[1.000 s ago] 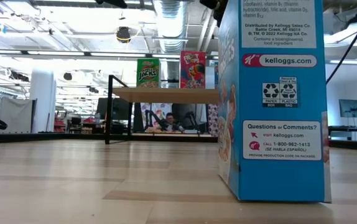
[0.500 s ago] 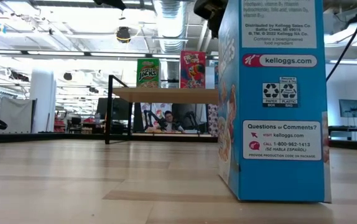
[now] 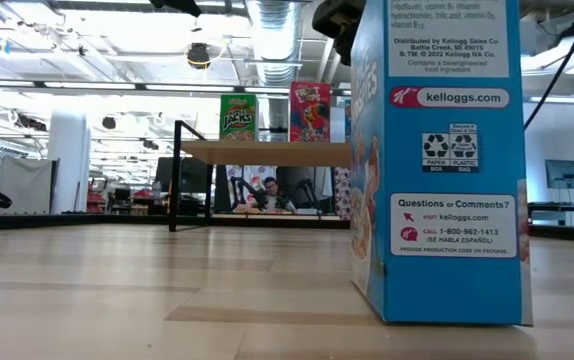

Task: Stack cereal on shelf
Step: Put the top blue cereal box on the shelf aligned with the other blue cereal box

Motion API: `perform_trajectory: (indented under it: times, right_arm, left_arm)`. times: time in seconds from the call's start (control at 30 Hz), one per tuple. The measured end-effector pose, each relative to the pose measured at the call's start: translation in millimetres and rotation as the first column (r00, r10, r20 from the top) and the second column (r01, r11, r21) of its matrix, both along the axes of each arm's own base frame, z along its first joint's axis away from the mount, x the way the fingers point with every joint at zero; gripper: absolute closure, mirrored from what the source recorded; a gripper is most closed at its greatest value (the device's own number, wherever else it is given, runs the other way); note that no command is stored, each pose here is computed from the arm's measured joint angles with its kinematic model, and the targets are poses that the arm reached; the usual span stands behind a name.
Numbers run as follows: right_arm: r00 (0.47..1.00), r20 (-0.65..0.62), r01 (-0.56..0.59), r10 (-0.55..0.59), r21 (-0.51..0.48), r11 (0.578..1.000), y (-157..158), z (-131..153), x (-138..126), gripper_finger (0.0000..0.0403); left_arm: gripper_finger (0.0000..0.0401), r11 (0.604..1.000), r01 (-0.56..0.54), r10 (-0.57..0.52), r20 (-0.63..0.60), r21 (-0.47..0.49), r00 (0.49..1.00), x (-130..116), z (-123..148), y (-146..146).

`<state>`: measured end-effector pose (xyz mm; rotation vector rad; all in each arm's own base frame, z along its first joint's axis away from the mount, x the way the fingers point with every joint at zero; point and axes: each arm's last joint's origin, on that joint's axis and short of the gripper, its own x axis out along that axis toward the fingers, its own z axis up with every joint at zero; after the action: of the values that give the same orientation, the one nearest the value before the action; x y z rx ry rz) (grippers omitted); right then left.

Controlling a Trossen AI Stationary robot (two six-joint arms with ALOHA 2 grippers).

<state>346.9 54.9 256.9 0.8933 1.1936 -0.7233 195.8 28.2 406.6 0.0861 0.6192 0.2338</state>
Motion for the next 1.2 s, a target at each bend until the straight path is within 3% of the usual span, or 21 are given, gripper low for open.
perform_trajectory:
  times: [0.17,0.73,1.2]
  right_arm:
    - [1.000,-0.004,0.000,0.000,-0.001,1.000,-0.1,-0.1,-0.4,0.0153]
    - [0.998,-0.006,-0.067,0.067,-0.017,0.998,-0.1,-0.1,-0.4,0.0276]
    - [0.991,-0.009,-0.130,0.130,-0.012,0.991,0.1,-0.1,-0.4,0.0290]
  left_arm:
    - [0.0122,1.000,0.000,0.000,0.000,0.000,1.000,0.0,0.1,0.0]
    - [0.0122,1.000,0.000,0.000,0.001,0.000,1.000,0.1,0.1,0.0]
    - [0.0122,1.000,0.000,0.000,0.001,0.000,1.000,0.1,0.1,0.0]
